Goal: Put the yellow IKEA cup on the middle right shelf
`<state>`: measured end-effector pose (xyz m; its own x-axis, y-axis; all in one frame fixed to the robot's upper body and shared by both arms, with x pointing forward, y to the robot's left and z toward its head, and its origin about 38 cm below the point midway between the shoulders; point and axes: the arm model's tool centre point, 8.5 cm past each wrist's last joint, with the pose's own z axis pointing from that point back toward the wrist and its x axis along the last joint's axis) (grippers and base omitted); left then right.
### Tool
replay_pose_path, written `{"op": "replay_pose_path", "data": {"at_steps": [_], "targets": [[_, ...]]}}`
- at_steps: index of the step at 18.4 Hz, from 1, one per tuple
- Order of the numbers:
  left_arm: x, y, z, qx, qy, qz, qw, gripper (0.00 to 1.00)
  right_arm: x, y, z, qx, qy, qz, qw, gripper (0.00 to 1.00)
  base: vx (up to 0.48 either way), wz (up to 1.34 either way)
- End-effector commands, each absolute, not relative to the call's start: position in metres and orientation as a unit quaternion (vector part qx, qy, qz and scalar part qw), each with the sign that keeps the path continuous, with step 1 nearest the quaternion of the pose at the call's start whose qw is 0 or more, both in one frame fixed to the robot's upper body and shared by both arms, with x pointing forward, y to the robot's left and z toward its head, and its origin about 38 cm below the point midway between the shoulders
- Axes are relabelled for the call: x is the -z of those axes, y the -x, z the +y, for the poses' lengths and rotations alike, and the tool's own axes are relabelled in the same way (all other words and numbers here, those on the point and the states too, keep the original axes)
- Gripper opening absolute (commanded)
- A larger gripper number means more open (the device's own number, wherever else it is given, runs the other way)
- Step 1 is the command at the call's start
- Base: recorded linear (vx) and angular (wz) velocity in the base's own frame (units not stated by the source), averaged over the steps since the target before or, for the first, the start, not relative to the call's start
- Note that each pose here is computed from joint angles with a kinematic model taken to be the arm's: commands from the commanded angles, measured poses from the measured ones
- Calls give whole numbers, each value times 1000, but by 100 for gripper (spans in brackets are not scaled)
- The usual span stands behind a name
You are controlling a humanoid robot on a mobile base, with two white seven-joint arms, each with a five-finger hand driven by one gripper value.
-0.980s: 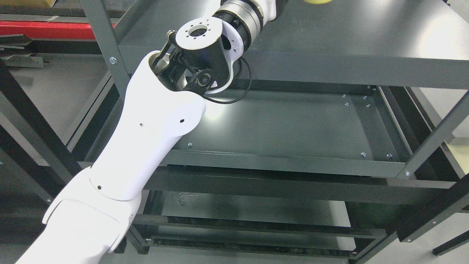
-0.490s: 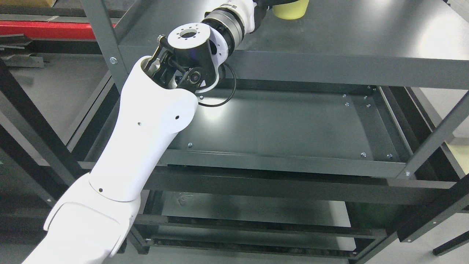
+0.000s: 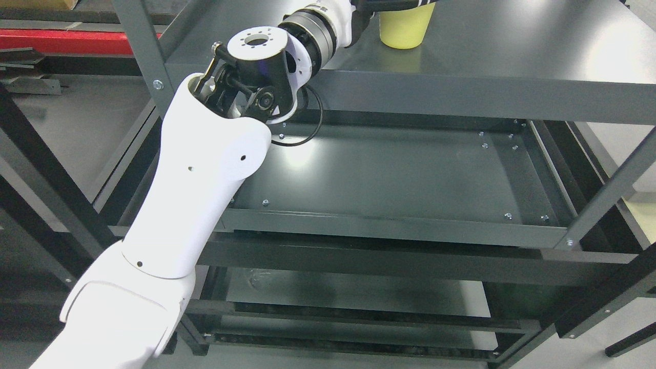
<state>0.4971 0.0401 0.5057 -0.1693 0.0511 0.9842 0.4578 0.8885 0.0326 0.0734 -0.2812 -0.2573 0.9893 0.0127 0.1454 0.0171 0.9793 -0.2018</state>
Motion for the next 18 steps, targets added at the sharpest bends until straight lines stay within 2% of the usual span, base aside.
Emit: {"op": "replay_pose_path", "data": {"at_steps": [1, 8, 18], "targets": [[-539, -481, 68, 139, 170, -780, 586, 98, 257, -64, -291, 4, 108, -66, 992, 100, 0, 0], [-582, -443, 85, 143, 195, -812, 531, 98, 257, -64, -291, 4, 108, -66, 992, 99, 0, 0], [-589, -409, 69, 339, 335, -760, 443, 94, 257, -64, -291, 4, 108, -66, 992, 99, 0, 0]]}}
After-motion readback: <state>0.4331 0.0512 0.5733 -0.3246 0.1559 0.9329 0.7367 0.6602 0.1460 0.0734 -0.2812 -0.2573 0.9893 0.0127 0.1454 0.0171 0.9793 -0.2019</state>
